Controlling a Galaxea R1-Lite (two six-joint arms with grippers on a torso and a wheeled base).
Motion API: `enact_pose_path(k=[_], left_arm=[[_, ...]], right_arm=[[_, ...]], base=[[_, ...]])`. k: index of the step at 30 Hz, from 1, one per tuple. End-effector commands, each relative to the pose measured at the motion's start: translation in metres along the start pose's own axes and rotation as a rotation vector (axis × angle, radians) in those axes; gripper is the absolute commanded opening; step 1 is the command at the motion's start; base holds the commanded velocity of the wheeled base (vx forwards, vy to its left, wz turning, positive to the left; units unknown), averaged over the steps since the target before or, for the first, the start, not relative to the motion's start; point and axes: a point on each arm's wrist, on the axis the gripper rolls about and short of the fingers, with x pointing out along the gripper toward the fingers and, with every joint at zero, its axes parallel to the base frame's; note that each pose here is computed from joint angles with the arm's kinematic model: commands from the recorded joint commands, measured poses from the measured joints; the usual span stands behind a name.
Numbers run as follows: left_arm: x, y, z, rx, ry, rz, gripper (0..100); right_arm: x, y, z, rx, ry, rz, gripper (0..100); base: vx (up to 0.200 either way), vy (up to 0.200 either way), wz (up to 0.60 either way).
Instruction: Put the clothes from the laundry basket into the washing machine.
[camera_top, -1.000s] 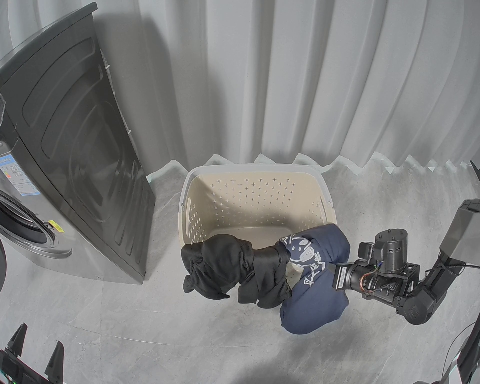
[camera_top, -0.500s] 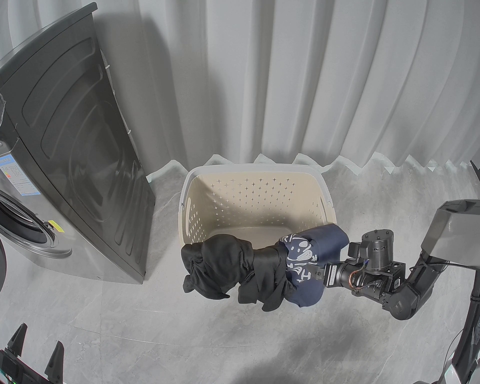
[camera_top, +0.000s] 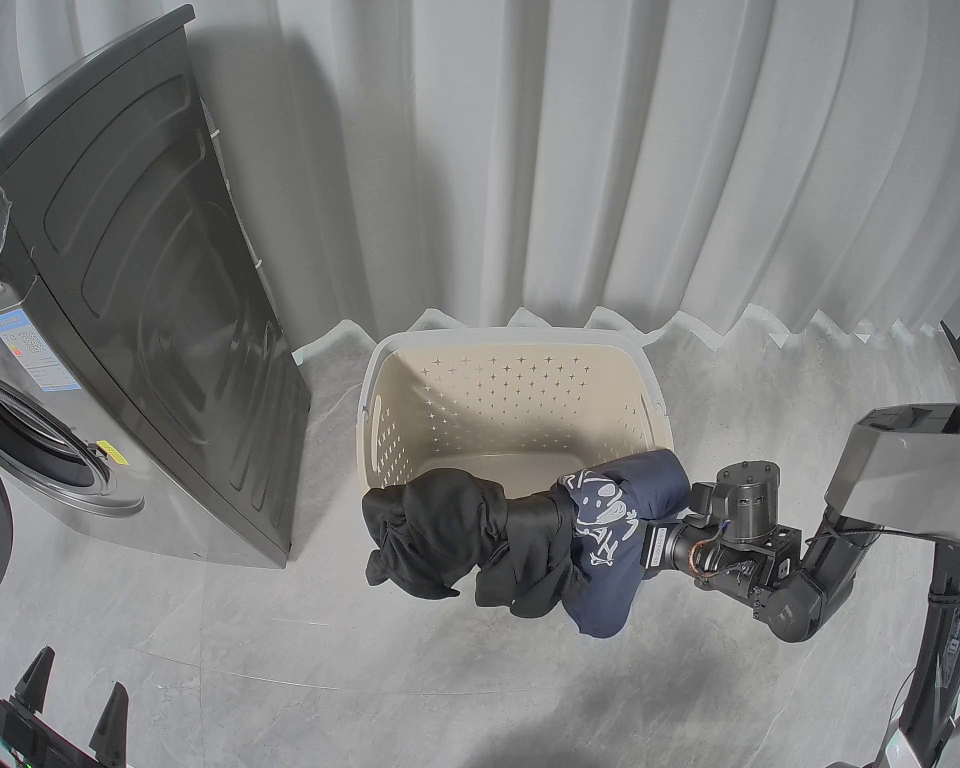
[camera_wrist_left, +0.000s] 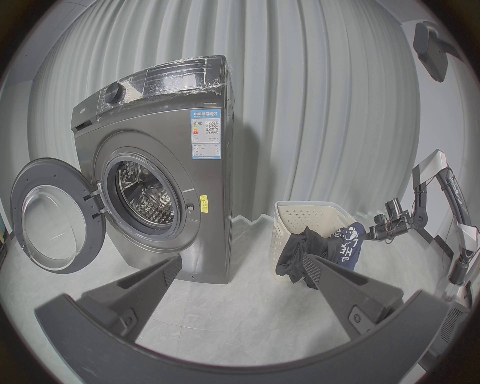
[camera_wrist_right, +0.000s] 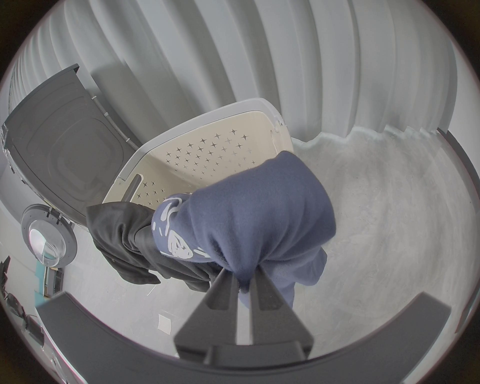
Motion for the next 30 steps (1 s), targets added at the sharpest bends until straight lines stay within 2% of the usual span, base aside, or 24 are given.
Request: enact_pose_path(k=[1, 6, 13, 14, 21, 30], left_arm=[[0.0, 0.0, -0.004, 0.0, 0.004, 0.001, 100], [0.0, 0.0, -0.004, 0.0, 0.004, 0.001, 100], [0.0, 0.0, -0.004, 0.0, 0.004, 0.001, 100], [0.0, 0.0, -0.004, 0.0, 0.004, 0.001, 100], [0.0, 0.0, -0.004, 0.0, 0.004, 0.001, 100], [0.0, 0.0, -0.004, 0.0, 0.004, 0.001, 100]], right_arm=[[-0.021, 0.005, 0.007, -0.001, -0.017, 0.02, 0], [-0.049, 0.013, 0.015, -0.002, -0.046, 0.053, 0], [-0.046, 0.009, 0.007, -0.001, -0.013, 0.036, 0], [-0.041, 0.006, 0.002, -0.004, 0.006, 0.024, 100], [-0.029, -0.001, -0.004, -0.003, 0.004, 0.005, 100], [0.005, -0.015, -0.005, 0.002, -0.011, -0.035, 100]], base=[[0.0, 0.0, 0.0], [0.0, 0.0, 0.0], [0.0, 0.0, 0.0], [0.0, 0.0, 0.0], [0.0, 0.0, 0.0], [0.0, 0.0, 0.0]])
